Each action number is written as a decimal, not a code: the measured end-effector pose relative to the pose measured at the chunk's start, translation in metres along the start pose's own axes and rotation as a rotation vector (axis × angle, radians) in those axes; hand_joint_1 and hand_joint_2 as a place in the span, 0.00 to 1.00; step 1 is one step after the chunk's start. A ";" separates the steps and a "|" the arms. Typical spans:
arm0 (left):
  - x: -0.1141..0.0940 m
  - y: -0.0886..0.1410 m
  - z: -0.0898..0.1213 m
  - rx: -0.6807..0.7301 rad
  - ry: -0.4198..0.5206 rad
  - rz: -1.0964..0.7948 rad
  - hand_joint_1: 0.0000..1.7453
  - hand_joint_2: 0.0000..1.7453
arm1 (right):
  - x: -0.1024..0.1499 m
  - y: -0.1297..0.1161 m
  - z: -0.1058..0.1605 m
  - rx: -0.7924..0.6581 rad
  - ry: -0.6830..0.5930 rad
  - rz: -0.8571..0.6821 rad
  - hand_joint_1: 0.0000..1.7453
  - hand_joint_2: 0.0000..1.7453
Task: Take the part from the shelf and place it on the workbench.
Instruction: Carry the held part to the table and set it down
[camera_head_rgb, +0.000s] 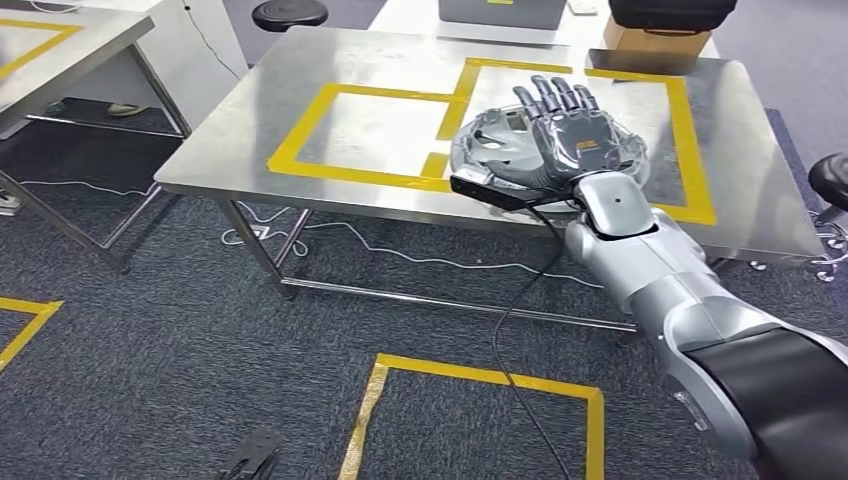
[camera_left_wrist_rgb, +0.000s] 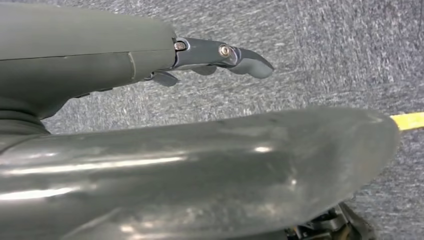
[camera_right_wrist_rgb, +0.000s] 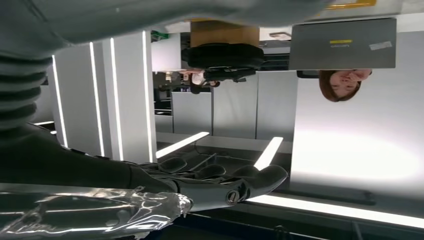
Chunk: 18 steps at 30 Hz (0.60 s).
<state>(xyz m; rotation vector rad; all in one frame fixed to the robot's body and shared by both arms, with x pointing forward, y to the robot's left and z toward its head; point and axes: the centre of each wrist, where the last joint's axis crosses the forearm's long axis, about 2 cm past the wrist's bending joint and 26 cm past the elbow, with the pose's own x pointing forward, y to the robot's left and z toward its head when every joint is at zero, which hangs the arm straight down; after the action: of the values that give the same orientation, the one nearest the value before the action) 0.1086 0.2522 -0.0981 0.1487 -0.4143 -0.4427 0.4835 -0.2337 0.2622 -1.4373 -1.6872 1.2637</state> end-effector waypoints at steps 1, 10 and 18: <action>0.000 0.000 0.000 0.000 0.000 0.000 0.00 0.00 | 0.000 -0.001 -0.001 -0.003 0.000 0.000 0.00 0.00; -0.001 -0.001 0.000 -0.001 0.002 -0.002 0.00 0.00 | 0.000 -0.002 -0.001 -0.007 0.000 -0.005 0.00 0.00; 0.004 0.001 -0.001 0.002 -0.008 -0.007 0.00 0.00 | -0.001 -0.004 -0.003 -0.015 0.000 -0.004 0.00 0.00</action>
<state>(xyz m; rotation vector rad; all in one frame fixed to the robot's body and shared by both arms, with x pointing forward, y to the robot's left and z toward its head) 0.1125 0.2518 -0.0971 0.1505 -0.4221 -0.4501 0.4846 -0.2334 0.2673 -1.4426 -1.7019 1.2513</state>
